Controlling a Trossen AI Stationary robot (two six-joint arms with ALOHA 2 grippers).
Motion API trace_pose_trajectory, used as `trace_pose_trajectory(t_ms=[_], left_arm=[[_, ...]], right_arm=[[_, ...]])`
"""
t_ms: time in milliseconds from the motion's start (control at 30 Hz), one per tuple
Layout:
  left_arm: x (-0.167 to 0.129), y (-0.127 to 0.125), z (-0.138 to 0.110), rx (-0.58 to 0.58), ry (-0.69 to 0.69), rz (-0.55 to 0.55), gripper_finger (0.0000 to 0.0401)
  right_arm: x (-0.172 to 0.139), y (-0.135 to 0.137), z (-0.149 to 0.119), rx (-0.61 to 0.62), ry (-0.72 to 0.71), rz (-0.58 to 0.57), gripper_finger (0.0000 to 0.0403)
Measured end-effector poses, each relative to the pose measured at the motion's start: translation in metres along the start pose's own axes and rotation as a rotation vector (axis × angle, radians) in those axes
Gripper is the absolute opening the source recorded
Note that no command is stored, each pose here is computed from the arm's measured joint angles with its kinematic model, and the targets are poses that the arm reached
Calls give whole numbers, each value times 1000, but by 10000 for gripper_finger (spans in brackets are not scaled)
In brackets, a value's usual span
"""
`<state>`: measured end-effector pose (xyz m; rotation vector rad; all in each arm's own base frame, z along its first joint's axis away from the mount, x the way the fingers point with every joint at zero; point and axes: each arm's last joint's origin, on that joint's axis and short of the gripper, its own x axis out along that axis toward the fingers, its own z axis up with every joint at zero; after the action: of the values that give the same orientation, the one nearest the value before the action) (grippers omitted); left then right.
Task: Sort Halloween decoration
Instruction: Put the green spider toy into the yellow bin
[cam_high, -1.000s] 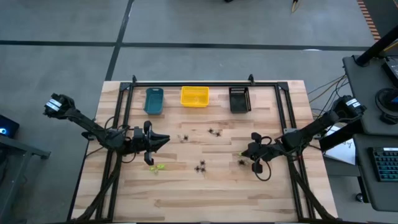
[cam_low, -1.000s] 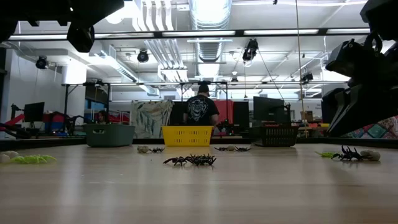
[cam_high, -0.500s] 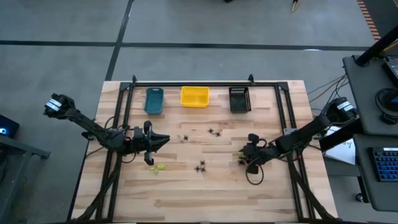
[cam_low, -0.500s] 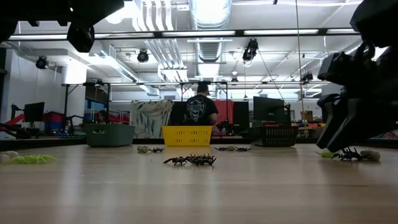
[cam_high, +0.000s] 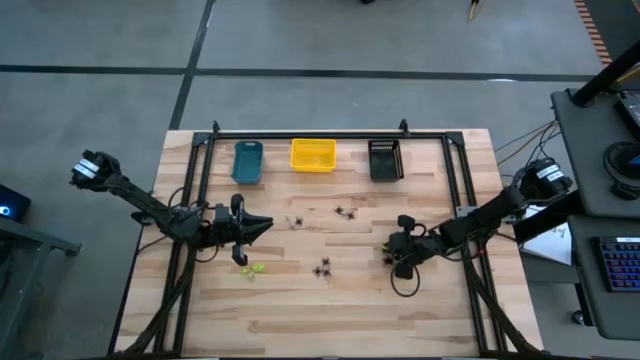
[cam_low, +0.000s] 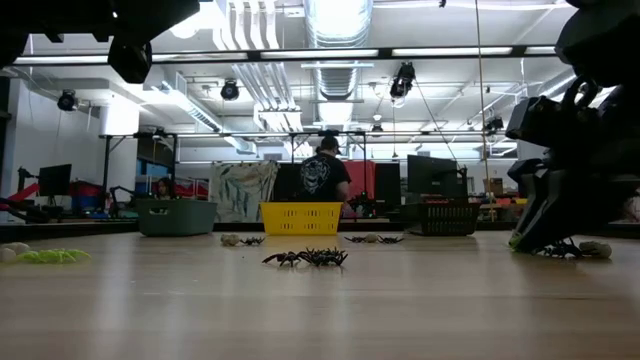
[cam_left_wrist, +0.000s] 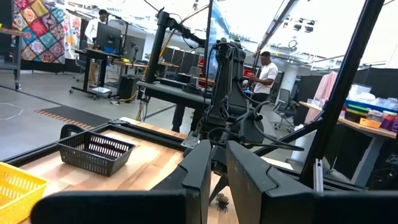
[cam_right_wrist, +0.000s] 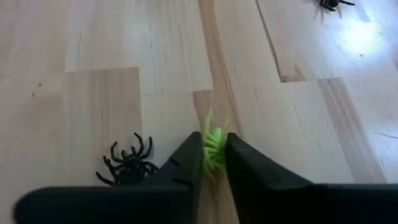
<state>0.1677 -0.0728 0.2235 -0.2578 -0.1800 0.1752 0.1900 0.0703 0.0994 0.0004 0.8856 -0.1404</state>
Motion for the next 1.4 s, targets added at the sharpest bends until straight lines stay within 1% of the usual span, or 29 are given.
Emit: trace_pose_trajectory(t_ms=[100, 267, 367, 500, 667, 867, 1033, 1233, 1400], left_arm=[[0, 0, 0, 0, 0, 0, 35], [0, 0, 0, 1, 0, 0, 35], [0, 0, 0, 1, 1, 0, 35], [0, 0, 0, 3, 3, 1, 35], [0, 0, 0, 3, 3, 0, 35], [0, 0, 0, 17, 0, 0, 35], [-1, 0, 2, 45, -11, -1, 35], [-3, 2, 10, 81, -43, -3, 35], [-6, 3, 15, 109, -63, -4, 35]], right_arm=[[-1, 0, 0, 0, -3, -1, 17], [-6, -2, 2, 8, -19, 5, 10], [-12, -5, 7, 56, -53, 15, 10], [-23, -11, 24, 172, -138, 33, 9], [-35, -26, 61, 266, -244, 82, 9], [-37, -56, 105, 238, -313, 101, 9], [-30, -90, 139, 213, -344, 84, 9], [-8, -135, 170, 176, -347, 69, 9], [19, -174, 189, 164, -329, 74, 9]])
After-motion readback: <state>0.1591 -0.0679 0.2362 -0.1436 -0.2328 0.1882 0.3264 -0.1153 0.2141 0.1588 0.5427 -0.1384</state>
